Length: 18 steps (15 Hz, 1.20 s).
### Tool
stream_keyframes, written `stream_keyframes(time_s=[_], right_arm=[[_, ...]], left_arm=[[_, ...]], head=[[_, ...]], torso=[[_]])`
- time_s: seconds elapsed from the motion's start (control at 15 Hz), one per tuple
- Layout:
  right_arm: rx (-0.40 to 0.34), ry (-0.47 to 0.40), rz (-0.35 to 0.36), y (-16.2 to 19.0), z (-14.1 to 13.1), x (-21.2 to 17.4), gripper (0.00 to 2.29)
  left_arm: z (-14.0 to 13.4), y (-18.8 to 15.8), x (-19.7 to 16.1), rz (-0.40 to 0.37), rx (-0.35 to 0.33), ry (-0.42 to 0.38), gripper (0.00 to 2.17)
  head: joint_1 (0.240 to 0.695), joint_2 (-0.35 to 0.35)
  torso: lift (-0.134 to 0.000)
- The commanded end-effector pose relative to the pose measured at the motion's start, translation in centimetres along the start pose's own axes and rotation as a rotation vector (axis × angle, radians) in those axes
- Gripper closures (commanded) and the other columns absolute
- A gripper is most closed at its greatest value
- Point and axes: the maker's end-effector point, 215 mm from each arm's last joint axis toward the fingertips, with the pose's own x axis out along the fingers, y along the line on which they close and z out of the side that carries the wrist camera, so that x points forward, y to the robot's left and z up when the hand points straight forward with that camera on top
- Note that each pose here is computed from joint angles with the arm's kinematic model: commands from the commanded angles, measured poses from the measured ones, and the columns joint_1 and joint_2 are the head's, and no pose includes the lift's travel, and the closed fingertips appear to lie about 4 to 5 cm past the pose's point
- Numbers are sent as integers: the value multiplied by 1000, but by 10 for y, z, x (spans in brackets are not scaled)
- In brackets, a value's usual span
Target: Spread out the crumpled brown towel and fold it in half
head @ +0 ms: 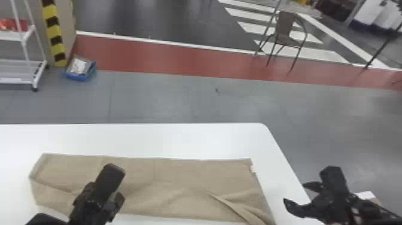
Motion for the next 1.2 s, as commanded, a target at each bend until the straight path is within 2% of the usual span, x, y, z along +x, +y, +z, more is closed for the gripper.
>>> stream_keyframes(time_s=[0.0,0.13,0.27,0.33,0.6,0.8,1.0,1.07,1.13], right_arm=[[1,0,0,0,0,1,90],[0,0,0,-1,0,1,90],[1,0,-7,-4,-1,-1,90],[3,1,-9,-5,-1,-2,90],[-1,0,-5,-4,-3,0,90],[-2,2,3,0,-3,4,90],[-4,4,8,3,-4,6,87],[-8,5,8,3,-4,6,87],[-10,4,8,3,-4,6,87]], left_arm=[[-11,11,1,13,-21,34,1312],[-30,20,-1,26,-42,80,1717],[-42,30,-15,35,-70,91,1757],[-49,33,-29,28,-93,96,1872],[-74,63,-85,8,-136,92,1889],[-92,65,-111,-11,-92,106,1889],[-118,63,-121,-62,-54,171,1885],[-122,65,-121,-54,-45,183,1669],[-122,64,-121,-55,-46,183,1008]], head=[[695,-350],[695,-350],[695,-350],[695,-350],[695,-350],[695,-350],[695,-350],[695,-350],[695,-350]], torso=[[0],[0],[0],[0],[0],[0],[0],[0],[0]])
